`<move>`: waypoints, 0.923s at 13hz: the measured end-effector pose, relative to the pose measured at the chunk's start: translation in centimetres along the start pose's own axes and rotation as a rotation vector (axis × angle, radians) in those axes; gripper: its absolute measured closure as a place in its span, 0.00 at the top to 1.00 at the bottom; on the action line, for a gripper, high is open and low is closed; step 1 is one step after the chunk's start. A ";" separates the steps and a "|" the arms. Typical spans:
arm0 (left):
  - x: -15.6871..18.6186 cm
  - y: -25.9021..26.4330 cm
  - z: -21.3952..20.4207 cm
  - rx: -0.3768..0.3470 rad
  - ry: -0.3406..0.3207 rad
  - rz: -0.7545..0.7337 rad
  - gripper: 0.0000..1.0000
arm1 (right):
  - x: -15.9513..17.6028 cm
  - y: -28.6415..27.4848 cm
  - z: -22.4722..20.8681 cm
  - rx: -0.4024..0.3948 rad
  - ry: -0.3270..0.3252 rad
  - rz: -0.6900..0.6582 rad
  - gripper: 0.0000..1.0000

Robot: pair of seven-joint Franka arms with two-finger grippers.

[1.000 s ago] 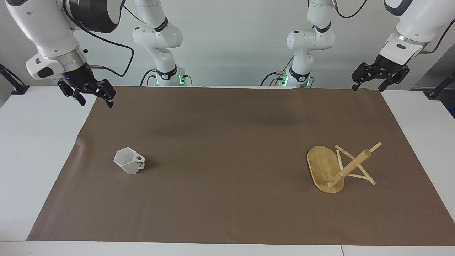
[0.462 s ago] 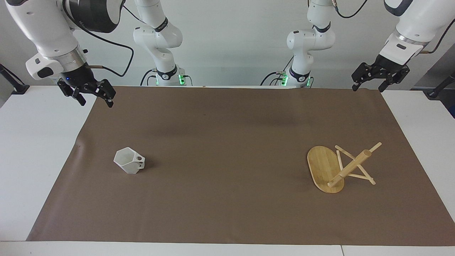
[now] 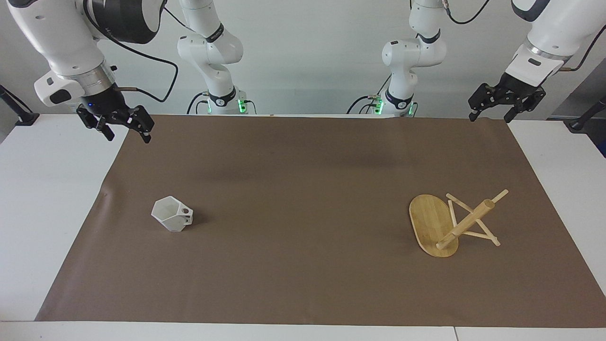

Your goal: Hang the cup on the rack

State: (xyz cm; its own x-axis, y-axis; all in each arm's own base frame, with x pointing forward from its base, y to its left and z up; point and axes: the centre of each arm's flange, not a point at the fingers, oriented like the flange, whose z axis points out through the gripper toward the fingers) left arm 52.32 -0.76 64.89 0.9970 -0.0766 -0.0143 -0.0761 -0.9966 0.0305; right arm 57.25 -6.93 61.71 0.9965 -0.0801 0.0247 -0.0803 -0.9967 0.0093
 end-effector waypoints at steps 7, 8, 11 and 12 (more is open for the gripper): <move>0.0 0.0 0.0 0.000 0.000 0.000 1.00 | -0.1 0.0 0.1 0.000 -0.001 0.000 1.00; 0.0 0.0 0.0 0.000 0.000 0.000 1.00 | 0.0 0.0 0.2 0.000 0.007 0.000 1.00; 0.0 0.0 0.0 0.000 0.000 0.000 1.00 | 1.0 0.1 1.4 -0.003 0.088 0.001 1.00; 0.0 0.0 0.0 0.000 0.000 0.000 1.00 | 1.3 0.1 2.3 -0.004 0.110 0.001 1.00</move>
State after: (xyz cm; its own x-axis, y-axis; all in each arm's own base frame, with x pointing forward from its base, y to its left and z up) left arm 52.32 -0.76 64.89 0.9970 -0.0765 -0.0143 -0.0760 -0.9966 0.0305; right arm 58.61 -7.19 59.44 0.9878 -0.0791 0.1345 -0.0816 -0.9966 0.0132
